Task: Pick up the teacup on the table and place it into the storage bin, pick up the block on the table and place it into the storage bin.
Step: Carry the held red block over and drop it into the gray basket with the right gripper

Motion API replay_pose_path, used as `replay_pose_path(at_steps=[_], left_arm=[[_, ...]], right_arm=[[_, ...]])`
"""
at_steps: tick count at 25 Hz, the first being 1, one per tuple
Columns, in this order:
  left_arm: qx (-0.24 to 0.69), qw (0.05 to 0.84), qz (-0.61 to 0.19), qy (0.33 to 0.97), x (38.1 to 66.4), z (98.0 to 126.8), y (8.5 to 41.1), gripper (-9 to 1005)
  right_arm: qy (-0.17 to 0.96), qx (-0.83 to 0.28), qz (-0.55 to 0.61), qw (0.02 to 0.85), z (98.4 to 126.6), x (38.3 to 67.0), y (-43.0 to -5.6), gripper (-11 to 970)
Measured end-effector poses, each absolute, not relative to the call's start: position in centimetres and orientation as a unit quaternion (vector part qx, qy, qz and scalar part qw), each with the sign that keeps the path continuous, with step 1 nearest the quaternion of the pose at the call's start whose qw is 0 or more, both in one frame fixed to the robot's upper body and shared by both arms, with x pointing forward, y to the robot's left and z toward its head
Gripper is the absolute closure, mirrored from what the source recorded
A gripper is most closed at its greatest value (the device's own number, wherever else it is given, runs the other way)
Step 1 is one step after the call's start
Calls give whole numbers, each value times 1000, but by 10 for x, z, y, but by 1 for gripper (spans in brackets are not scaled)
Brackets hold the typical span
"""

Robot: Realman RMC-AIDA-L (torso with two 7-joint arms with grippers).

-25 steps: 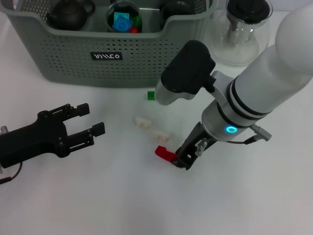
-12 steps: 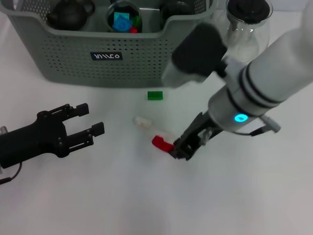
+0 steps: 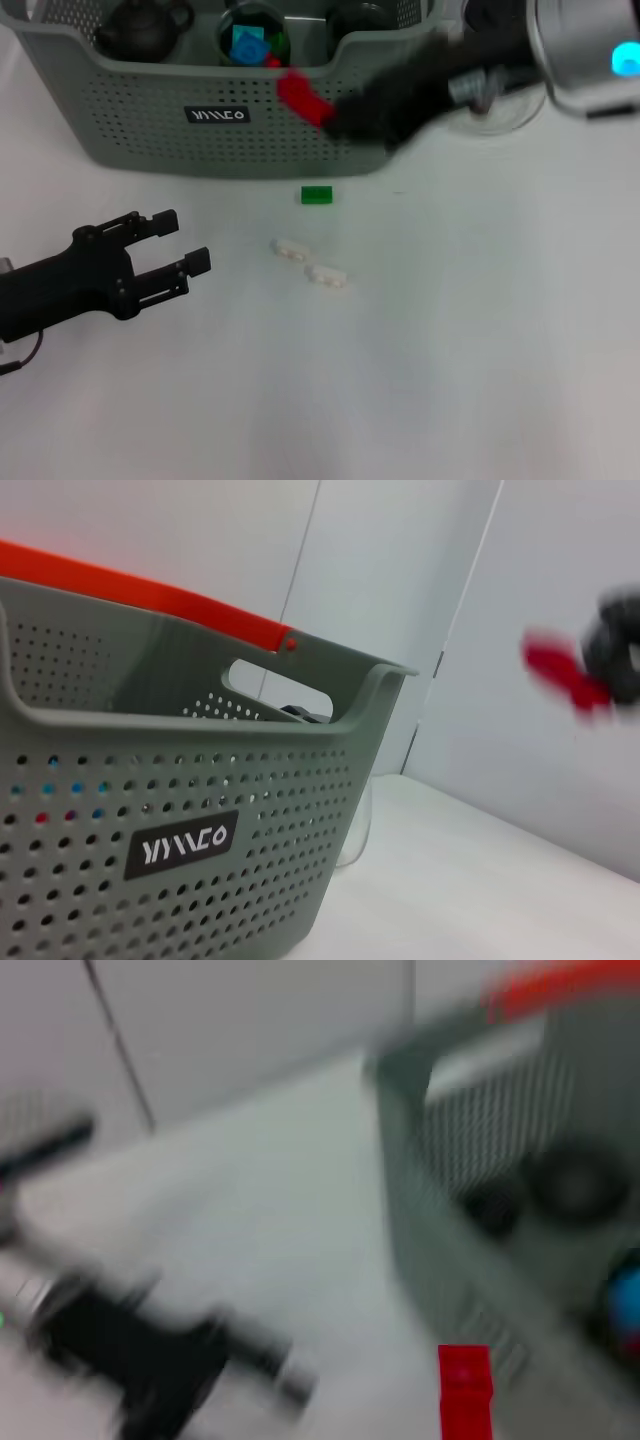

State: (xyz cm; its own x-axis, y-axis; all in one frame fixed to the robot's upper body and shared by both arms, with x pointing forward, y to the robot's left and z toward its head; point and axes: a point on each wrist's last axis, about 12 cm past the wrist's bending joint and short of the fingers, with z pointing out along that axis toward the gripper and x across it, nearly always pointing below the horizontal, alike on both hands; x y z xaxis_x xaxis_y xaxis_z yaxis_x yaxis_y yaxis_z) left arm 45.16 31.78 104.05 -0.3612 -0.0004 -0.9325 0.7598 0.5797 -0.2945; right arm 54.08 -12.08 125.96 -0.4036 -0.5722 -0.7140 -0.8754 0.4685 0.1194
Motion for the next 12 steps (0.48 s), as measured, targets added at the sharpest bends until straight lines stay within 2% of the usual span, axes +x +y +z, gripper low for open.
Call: replay_pose_path(at_steps=[5, 12], left_arm=[[261, 504, -378, 731, 454, 1041, 317, 272], [261, 505, -380, 730, 454, 1042, 317, 272]], right_arm=[[783, -434, 207, 395, 1286, 579, -102, 762], [805, -401, 170, 403, 1282, 652, -62, 762]])
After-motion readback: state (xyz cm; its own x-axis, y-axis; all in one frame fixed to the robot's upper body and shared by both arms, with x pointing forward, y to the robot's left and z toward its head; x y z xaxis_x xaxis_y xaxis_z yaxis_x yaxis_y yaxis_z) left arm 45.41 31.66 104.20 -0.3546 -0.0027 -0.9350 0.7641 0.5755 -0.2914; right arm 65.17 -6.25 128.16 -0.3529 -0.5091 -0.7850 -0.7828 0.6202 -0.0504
